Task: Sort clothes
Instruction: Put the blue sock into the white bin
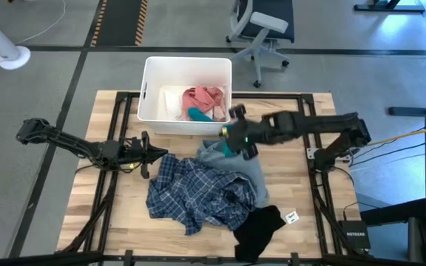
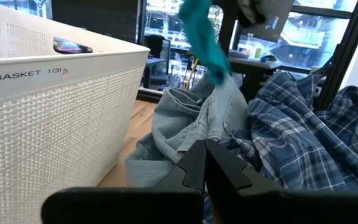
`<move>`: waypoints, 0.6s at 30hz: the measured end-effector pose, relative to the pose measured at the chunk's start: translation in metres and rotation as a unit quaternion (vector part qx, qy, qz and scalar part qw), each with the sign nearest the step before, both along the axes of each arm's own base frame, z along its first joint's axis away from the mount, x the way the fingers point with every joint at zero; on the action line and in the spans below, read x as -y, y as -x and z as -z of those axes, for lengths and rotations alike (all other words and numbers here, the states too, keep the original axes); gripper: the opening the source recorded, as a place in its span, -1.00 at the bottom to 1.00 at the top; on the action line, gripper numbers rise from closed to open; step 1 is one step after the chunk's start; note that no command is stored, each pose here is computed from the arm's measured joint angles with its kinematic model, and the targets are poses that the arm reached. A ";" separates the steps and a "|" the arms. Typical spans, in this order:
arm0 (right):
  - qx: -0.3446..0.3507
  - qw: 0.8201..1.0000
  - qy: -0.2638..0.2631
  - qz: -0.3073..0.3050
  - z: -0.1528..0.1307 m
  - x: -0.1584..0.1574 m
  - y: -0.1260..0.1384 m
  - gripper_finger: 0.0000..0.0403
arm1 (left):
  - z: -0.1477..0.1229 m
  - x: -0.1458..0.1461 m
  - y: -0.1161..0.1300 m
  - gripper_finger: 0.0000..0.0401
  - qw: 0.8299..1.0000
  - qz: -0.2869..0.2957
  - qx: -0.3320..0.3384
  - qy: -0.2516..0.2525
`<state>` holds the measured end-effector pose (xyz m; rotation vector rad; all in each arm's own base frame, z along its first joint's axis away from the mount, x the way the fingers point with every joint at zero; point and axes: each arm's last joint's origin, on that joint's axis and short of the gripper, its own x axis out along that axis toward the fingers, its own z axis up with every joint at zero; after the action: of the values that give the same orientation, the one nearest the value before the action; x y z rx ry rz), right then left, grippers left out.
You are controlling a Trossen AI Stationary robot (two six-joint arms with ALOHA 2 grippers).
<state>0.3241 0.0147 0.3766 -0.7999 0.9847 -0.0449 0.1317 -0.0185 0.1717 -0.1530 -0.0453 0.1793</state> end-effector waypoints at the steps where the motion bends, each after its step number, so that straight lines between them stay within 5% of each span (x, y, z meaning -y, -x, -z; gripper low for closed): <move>1: 0.014 1.000 0.004 0.007 -0.002 0.008 -0.002 -0.89 | 0.000 0.000 0.000 -1.00 1.000 0.000 0.000 0.000; 7: 0.118 0.991 0.040 0.046 -0.021 0.055 -0.015 -0.89 | 0.000 0.000 0.000 -1.00 1.000 0.000 0.000 -0.001; 18: 0.280 0.949 0.066 0.129 -0.048 0.127 -0.016 -0.88 | 0.000 0.000 0.000 -1.00 1.000 0.000 -0.001 -0.009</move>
<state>0.3399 -0.1124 0.4243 -0.7168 0.5397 -0.5422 0.1317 -0.0185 0.1717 -0.1346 -0.0441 0.1798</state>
